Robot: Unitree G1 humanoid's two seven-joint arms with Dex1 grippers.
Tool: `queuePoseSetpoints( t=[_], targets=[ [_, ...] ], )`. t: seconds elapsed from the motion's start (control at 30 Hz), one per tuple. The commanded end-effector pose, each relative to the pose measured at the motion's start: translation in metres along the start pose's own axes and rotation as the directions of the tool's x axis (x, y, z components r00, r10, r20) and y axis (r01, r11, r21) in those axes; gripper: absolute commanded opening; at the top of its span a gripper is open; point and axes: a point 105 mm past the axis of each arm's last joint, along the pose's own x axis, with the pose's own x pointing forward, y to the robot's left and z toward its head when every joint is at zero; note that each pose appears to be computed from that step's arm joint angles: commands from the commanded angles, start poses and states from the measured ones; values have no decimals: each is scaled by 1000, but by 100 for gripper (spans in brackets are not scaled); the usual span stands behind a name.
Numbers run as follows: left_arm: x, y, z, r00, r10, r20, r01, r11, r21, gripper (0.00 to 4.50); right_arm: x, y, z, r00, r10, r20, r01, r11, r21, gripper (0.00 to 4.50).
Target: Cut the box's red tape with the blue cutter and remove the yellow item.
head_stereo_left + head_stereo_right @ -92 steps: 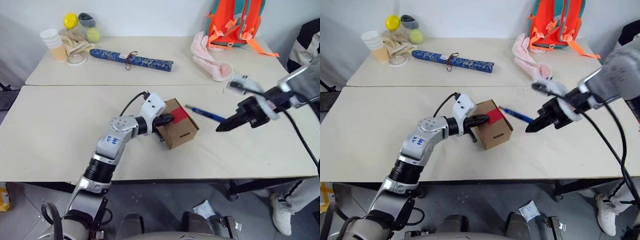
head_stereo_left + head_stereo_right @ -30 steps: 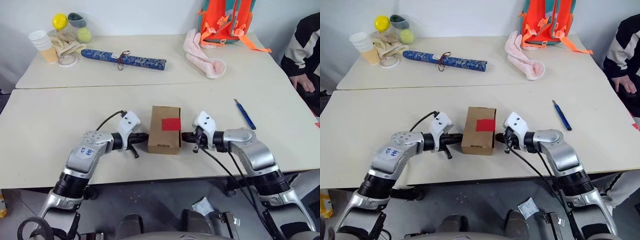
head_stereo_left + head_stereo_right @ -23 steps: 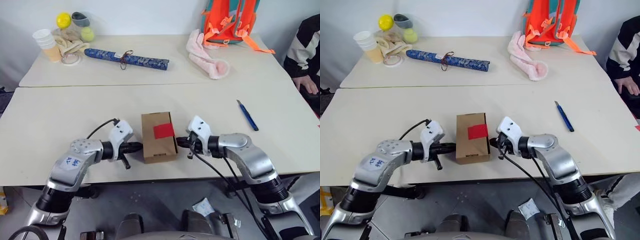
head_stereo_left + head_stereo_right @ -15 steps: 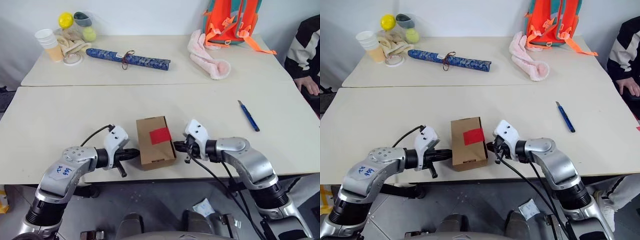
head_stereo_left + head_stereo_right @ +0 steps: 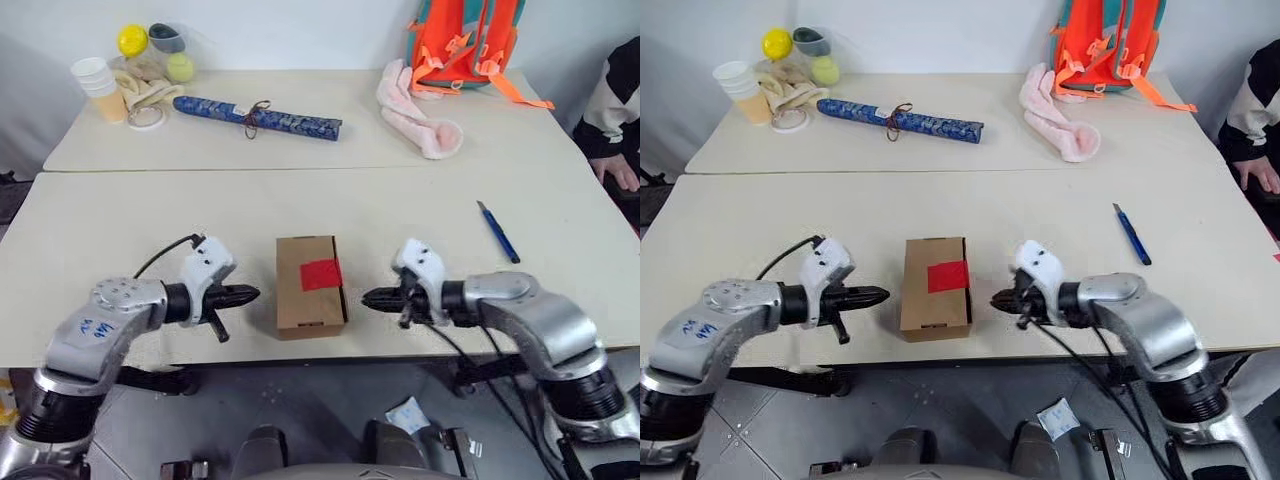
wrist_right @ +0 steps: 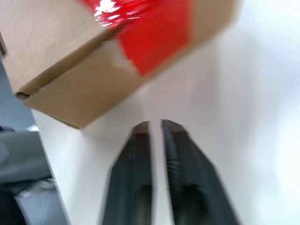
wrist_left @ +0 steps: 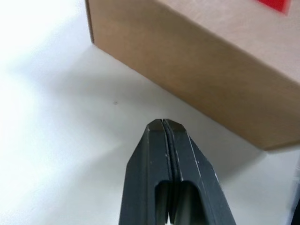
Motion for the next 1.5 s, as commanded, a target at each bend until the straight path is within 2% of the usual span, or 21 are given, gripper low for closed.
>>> queuePoseSetpoints(
  t=[0.03,0.1,0.17,0.27,0.33,0.4,0.5,0.63,1.2,1.3,1.5],
  targets=[
    [-20,-12,39,984,-159,79,153,985,82,0,-21,4,30,997,34,73,-41,994,106,157],
    [-19,-16,66,962,-218,162,200,973,117,0,-24,6,42,995,55,84,-71,977,201,222],
    [-10,-19,85,941,-249,228,220,965,145,0,-21,9,51,994,69,90,-89,969,232,287],
    [9,-20,92,938,-256,233,220,961,169,0,-11,9,59,991,69,112,-97,961,259,391],
    [24,-18,84,954,-241,181,207,960,188,0,-3,8,62,991,60,116,-90,957,275,447],
    [44,-17,72,970,-215,110,187,957,222,0,7,5,58,996,22,83,-45,957,288,447],
    [61,-19,64,977,-199,72,178,957,227,0,15,3,57,998,-7,68,-15,952,306,447],
    [62,-17,54,981,-190,43,176,958,228,0,22,4,52,999,-10,47,-6,948,317,447],
    [56,-15,47,986,-158,56,143,967,212,0,28,-17,16,989,-113,-94,133,959,249,447],
    [56,-15,44,986,-156,54,142,968,208,0,26,-23,13,981,-156,-119,176,968,181,447],
    [55,-16,41,987,-153,51,140,970,199,0,24,-31,11,957,-256,-139,240,964,-118,447]
  ],
)
